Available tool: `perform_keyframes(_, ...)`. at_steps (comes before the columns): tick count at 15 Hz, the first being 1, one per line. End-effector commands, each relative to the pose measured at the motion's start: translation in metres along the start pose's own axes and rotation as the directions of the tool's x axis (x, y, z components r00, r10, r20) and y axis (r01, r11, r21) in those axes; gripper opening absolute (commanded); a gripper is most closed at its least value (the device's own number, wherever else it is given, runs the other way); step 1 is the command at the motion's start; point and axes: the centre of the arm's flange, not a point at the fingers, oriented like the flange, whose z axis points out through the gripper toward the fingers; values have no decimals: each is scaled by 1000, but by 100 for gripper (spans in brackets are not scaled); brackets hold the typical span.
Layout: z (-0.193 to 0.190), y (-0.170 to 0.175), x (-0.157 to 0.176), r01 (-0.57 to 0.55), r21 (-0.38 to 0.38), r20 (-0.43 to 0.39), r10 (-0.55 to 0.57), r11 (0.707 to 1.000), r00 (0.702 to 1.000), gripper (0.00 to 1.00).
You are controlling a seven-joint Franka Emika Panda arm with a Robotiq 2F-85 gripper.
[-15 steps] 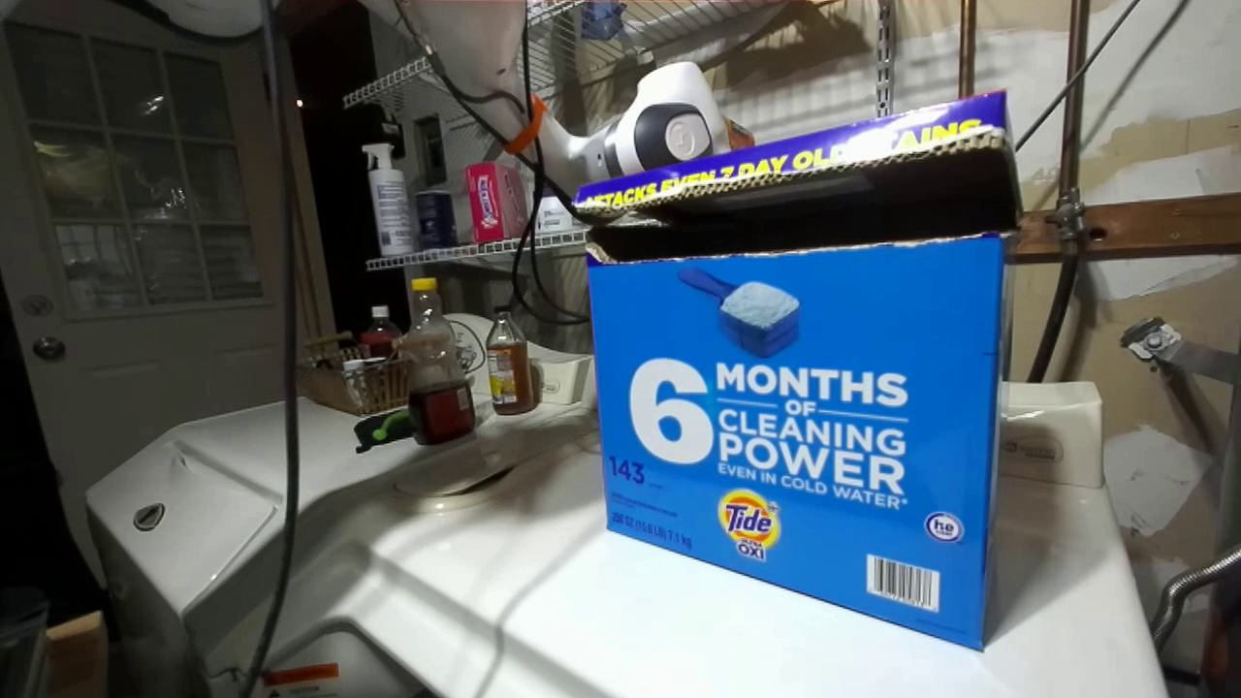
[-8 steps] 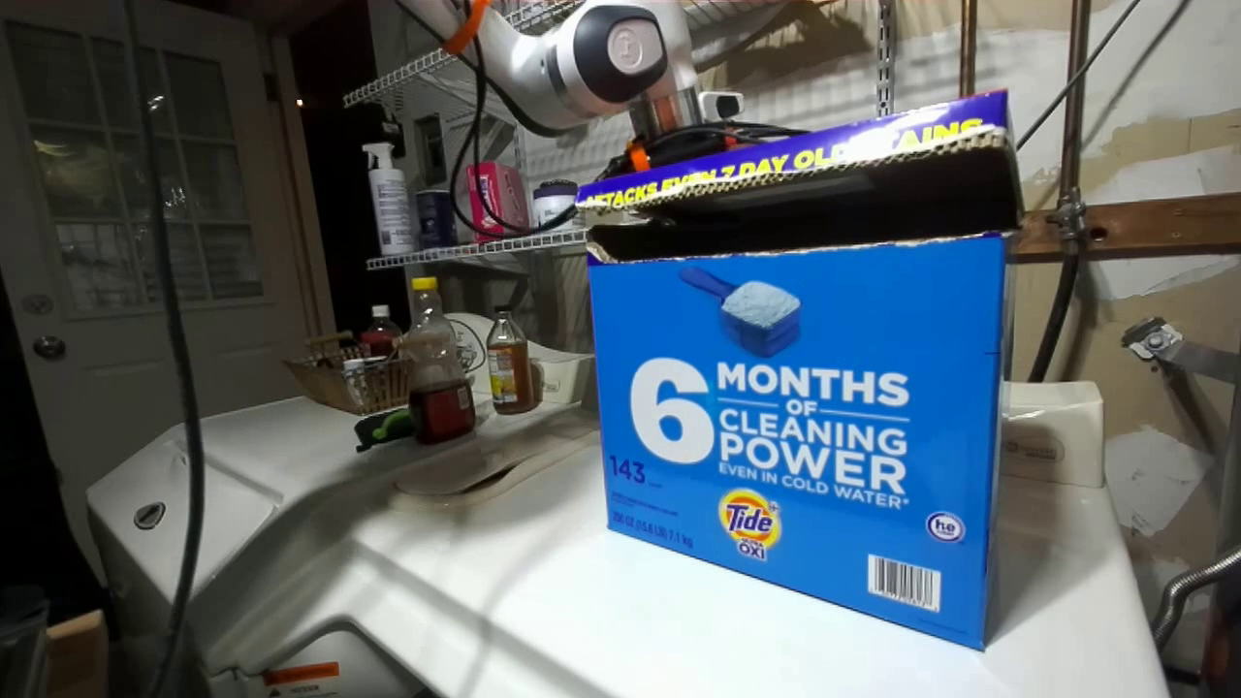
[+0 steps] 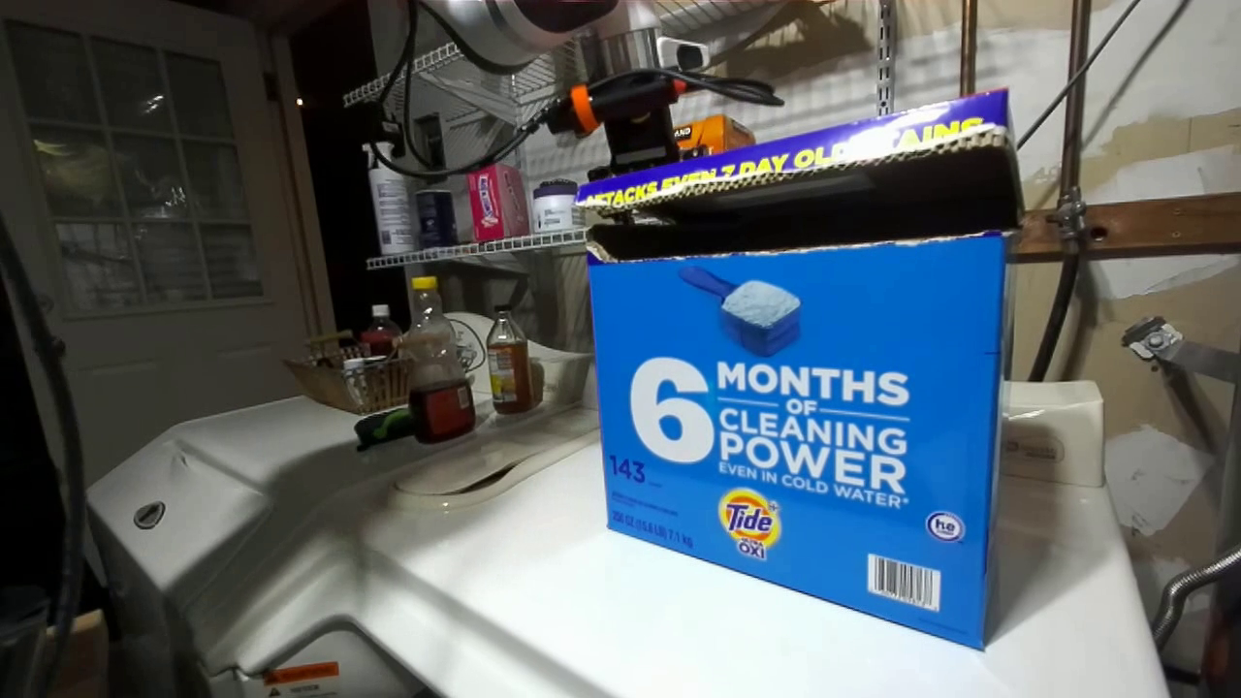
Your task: Press the button on the washer
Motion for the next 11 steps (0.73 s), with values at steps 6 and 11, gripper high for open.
perform_keyframes(6, -143, -48, -88, 22, -2, -121, -23, 1000, 992, 100)
perform_keyframes(11, -128, -32, -56, -8, -16, -91, 6, 1000, 996, 100)
